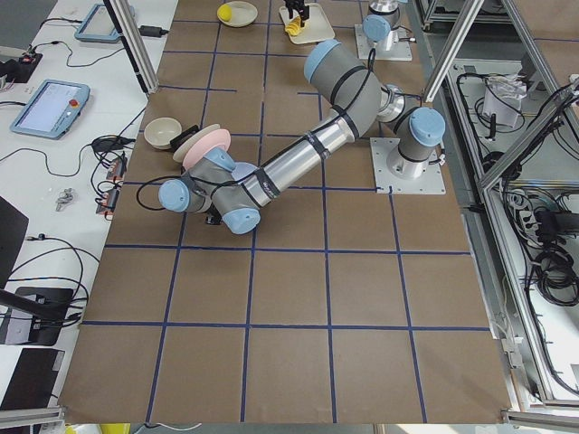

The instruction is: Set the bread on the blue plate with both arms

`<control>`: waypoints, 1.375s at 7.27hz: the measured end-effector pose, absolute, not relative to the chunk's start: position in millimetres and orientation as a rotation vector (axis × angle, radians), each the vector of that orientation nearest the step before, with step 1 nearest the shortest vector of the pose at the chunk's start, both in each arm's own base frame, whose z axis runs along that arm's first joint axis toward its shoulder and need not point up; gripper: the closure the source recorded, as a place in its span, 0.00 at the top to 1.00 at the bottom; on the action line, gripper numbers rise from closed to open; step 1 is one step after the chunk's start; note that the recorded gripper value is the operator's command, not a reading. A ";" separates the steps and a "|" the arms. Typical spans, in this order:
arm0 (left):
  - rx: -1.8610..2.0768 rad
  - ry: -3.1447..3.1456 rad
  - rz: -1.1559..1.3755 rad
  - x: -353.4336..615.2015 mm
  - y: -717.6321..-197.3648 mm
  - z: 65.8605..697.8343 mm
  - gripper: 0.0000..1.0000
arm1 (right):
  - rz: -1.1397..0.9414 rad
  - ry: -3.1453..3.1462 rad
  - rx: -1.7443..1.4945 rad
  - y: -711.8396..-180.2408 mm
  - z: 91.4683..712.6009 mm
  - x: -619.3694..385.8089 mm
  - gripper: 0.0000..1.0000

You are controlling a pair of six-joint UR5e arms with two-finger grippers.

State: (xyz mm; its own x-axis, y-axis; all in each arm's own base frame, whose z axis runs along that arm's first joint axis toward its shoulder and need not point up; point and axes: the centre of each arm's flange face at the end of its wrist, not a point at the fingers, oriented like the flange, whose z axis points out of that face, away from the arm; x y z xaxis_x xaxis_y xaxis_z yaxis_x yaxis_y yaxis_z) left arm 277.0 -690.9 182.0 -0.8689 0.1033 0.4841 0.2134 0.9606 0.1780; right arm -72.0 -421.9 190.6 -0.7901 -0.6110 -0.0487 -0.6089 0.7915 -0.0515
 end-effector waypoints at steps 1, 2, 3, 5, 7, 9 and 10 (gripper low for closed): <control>-0.220 -2.617 -0.320 277.5 -690.2 184.7 0.11 | -0.049 2.918 -0.991 -424.5 183.5 -73.8 0.18; -0.219 -2.616 -0.322 278.1 -689.8 187.4 0.09 | -0.040 2.929 -0.976 -425.2 181.2 -75.1 0.10; -0.218 -2.618 -0.320 278.1 -689.4 190.8 0.08 | -0.013 2.956 -0.928 -424.9 183.3 -76.6 0.09; -0.225 -2.629 -0.309 277.7 -687.7 203.9 0.06 | 0.062 3.024 -0.733 -420.3 224.5 -66.3 0.10; -0.234 -2.644 -0.292 273.1 -681.7 229.2 0.05 | 0.093 3.063 -0.620 -405.5 293.0 -26.7 0.10; -0.254 -2.668 -0.303 259.4 -663.2 272.0 0.04 | 0.130 3.083 -0.546 -393.4 352.5 -7.1 0.11; -0.269 -2.687 -0.315 246.7 -647.7 295.0 0.04 | 0.157 3.085 -0.489 -394.0 378.0 2.8 0.11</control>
State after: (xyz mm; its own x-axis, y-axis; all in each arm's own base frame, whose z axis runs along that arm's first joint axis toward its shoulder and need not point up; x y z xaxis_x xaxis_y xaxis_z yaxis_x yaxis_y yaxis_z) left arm 246.7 -647.7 295.0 -0.8934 0.1393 0.4271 0.2342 0.9557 0.1782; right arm 2.8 -394.0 378.0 -0.9510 -0.3078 -0.0293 -0.3092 0.9461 0.0967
